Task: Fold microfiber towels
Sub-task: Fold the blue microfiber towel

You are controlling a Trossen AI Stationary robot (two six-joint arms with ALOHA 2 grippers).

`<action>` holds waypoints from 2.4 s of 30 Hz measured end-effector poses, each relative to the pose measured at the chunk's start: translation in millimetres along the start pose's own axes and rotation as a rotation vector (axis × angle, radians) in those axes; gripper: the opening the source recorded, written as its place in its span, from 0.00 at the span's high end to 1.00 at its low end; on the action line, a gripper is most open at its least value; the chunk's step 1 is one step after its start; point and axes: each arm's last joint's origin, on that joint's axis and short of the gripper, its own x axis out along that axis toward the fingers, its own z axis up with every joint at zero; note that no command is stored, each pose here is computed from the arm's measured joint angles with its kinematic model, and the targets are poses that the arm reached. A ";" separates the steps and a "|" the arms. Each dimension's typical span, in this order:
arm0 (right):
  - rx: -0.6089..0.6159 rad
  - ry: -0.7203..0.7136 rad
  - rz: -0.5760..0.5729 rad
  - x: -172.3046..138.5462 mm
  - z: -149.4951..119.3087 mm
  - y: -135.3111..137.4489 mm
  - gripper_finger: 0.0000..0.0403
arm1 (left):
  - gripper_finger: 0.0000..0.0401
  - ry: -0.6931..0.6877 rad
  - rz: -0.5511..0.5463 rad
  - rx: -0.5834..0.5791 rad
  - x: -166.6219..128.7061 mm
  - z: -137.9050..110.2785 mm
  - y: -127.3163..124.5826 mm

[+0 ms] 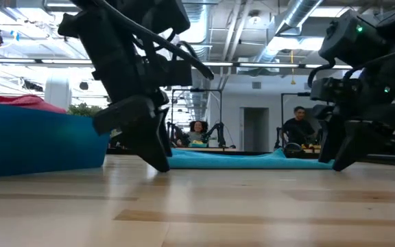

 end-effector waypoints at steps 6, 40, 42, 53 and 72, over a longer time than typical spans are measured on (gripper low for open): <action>0.014 0.006 0.000 0.5 -0.6 0.1 0.44 | 0.34 0.002 0.032 -0.012 0.6 -1.1 0.2; 0.195 0.037 0.121 -27.0 18.7 5.1 0.95 | 1.00 0.140 -0.078 -0.226 -12.6 17.6 -2.5; 0.192 0.035 0.117 -33.6 19.9 2.8 0.97 | 1.00 0.129 -0.087 -0.228 -19.7 25.4 -2.6; 0.314 -0.012 0.050 -46.4 20.8 -32.0 0.98 | 1.00 0.166 0.017 -0.236 -26.6 36.0 20.3; 0.408 -0.068 -0.087 -57.7 30.1 -102.2 0.98 | 1.00 0.203 0.079 -0.320 -15.4 40.7 73.6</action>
